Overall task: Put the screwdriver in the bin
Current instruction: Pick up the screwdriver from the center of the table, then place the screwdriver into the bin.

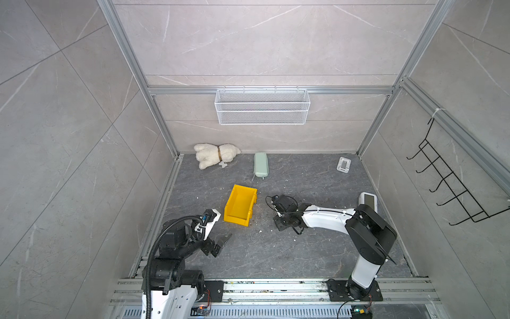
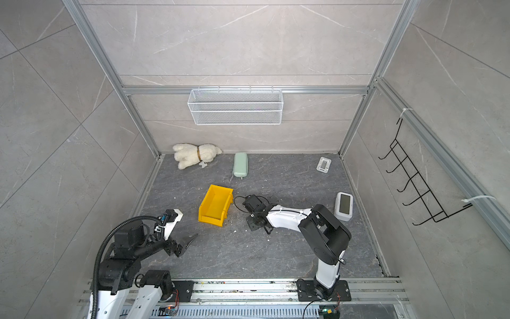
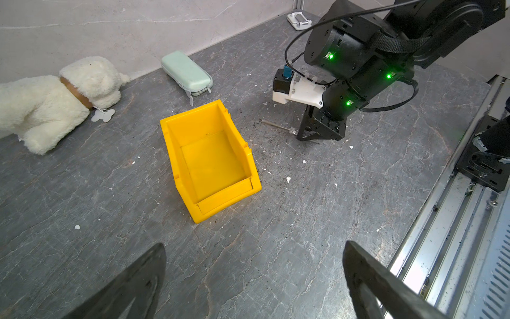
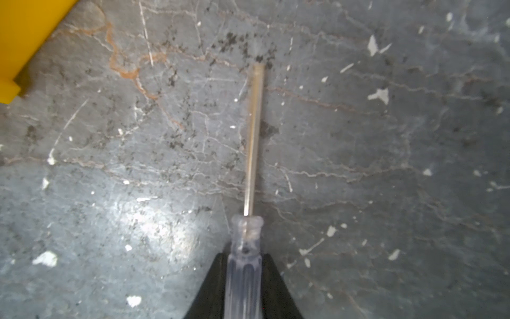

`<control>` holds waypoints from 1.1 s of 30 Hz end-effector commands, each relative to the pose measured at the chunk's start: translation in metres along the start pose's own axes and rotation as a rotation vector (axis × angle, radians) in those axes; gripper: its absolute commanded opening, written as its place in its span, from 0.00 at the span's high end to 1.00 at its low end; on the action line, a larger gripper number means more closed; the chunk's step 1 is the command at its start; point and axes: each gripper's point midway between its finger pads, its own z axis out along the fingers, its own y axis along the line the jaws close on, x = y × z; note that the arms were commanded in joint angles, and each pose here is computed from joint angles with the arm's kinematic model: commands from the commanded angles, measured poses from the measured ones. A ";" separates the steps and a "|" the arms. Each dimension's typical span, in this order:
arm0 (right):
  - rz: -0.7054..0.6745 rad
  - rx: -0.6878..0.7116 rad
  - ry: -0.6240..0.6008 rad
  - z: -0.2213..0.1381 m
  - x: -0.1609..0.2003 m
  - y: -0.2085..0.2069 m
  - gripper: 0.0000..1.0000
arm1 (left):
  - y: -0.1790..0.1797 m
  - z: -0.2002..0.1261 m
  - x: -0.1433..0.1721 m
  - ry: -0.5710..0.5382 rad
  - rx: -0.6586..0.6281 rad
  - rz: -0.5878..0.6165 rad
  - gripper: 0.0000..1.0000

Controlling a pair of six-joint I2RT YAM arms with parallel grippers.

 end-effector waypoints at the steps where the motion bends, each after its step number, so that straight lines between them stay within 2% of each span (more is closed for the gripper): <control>1: 0.004 0.012 0.022 -0.001 0.004 0.000 0.90 | -0.006 -0.004 -0.005 -0.020 0.022 0.032 0.00; 3: 0.004 0.012 0.008 -0.008 0.001 -0.001 0.97 | -0.007 -0.004 -0.005 -0.020 0.022 0.035 0.00; 4: 0.003 0.012 0.001 -0.012 -0.001 -0.001 0.98 | -0.007 -0.004 -0.005 -0.020 0.023 0.034 0.00; 12: -0.017 -0.002 -0.062 -0.045 -0.020 0.003 0.99 | -0.008 -0.006 -0.007 -0.027 0.023 0.036 0.00; 17: 0.001 -0.037 -0.146 -0.075 -0.051 0.020 0.99 | -0.007 -0.009 -0.010 -0.036 0.012 0.046 0.00; 26: 0.170 -0.125 -0.323 -0.109 -0.112 0.092 1.00 | -0.006 -0.011 -0.008 -0.033 -0.007 0.054 0.00; 33: 0.319 -0.153 -0.381 -0.090 -0.145 0.130 1.00 | -0.007 -0.014 -0.004 -0.022 -0.016 0.062 0.00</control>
